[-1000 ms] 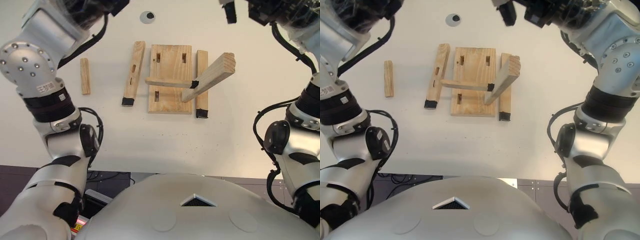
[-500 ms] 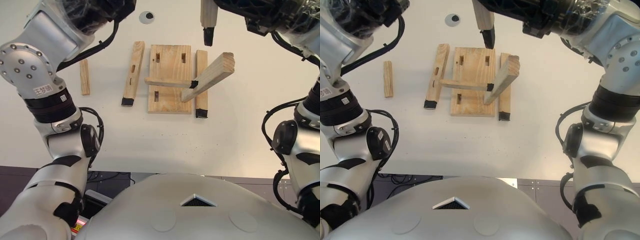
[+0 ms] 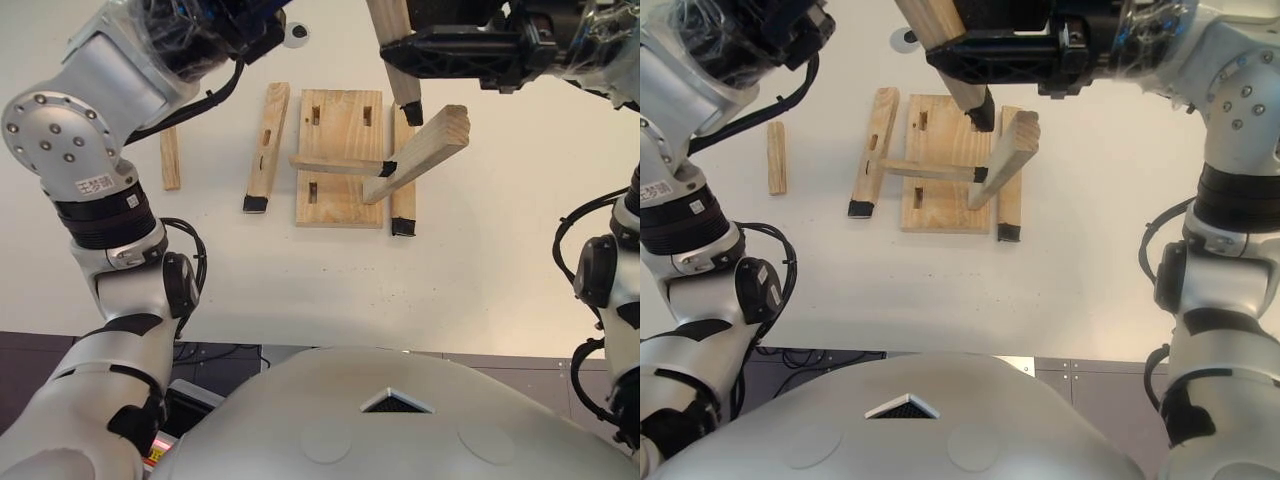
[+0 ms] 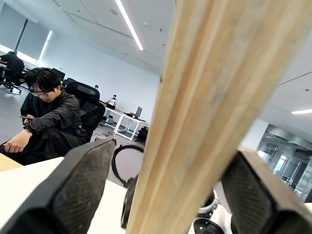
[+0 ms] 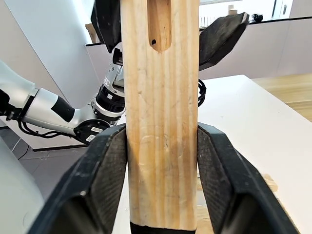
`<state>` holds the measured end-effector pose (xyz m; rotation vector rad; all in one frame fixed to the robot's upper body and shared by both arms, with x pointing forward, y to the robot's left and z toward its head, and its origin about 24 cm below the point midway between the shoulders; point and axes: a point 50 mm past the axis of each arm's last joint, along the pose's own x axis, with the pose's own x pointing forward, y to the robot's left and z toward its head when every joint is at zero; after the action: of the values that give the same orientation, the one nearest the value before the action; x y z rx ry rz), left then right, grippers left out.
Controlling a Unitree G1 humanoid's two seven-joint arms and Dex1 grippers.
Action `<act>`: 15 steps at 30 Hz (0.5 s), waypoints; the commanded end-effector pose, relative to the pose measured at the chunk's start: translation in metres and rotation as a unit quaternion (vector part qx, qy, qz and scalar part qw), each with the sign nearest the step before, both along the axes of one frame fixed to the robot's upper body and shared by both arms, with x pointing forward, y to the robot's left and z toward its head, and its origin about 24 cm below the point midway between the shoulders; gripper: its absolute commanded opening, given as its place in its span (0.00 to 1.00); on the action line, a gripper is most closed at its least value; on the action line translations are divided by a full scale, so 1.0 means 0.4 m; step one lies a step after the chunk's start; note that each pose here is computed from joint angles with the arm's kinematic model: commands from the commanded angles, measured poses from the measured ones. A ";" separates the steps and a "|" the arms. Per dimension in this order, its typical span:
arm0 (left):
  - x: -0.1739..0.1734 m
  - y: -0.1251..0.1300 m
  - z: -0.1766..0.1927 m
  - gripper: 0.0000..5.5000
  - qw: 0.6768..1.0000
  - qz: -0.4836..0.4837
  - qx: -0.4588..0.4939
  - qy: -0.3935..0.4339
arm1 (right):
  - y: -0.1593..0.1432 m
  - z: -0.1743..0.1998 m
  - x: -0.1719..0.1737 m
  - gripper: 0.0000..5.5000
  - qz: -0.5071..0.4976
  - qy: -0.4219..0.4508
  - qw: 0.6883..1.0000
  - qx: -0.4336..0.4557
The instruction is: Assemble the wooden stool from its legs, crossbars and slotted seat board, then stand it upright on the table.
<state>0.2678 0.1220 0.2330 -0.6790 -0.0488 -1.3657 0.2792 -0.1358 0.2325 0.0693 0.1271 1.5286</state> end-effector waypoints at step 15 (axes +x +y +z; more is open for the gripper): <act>0.028 0.065 -0.104 0.37 0.996 0.087 0.029 -0.005 | -0.033 0.009 0.030 0.62 -0.034 0.002 0.999 -0.028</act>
<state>0.2751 0.1376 0.2044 -0.6399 -0.0968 -1.2591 0.2888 -0.1411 0.2303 0.0814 0.1703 1.4985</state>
